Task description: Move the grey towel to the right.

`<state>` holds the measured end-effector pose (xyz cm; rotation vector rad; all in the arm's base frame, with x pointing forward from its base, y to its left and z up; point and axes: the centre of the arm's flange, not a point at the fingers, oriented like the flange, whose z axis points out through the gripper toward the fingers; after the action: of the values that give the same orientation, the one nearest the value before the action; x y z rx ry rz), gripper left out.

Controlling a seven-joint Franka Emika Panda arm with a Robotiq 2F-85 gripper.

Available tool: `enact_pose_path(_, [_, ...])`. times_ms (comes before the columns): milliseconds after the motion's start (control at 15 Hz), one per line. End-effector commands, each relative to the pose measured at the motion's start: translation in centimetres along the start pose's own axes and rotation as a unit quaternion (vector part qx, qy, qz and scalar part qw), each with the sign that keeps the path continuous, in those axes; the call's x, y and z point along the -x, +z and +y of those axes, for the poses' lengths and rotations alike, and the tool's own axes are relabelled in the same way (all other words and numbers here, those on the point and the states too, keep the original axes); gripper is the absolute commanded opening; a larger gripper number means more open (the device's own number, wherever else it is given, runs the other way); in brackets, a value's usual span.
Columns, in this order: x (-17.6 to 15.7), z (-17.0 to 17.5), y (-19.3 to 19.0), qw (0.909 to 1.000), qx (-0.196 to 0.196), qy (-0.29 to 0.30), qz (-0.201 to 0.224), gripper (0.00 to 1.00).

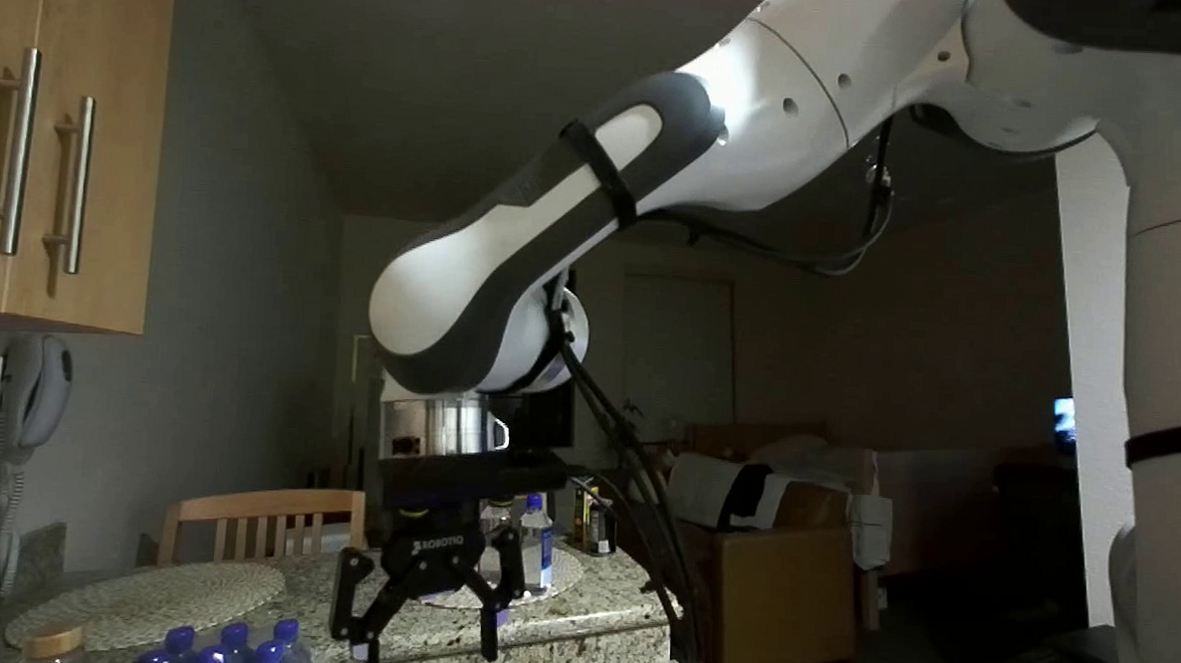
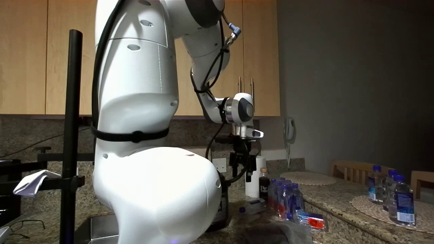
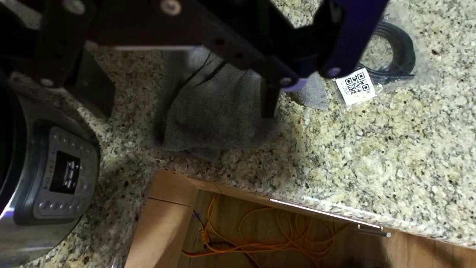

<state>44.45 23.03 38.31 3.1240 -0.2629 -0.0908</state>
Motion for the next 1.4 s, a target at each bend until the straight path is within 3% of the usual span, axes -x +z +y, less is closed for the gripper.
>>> enact_pose_path(0, [-2.0, 0.1, 3.4, 0.9992, 0.009, 0.038, 0.005, 1.0])
enact_pose_path(667, [-10.6, 3.2, 13.0, 0.9907, 0.057, 0.086, -0.088, 1.0])
enact_pose_path(1133, [-15.0, 4.5, 17.0, 0.9862, 0.068, 0.122, -0.089, 1.0])
enact_pose_path(1333, [-15.4, 5.6, 18.4, 0.9813, 0.078, 0.137, -0.111, 1.0])
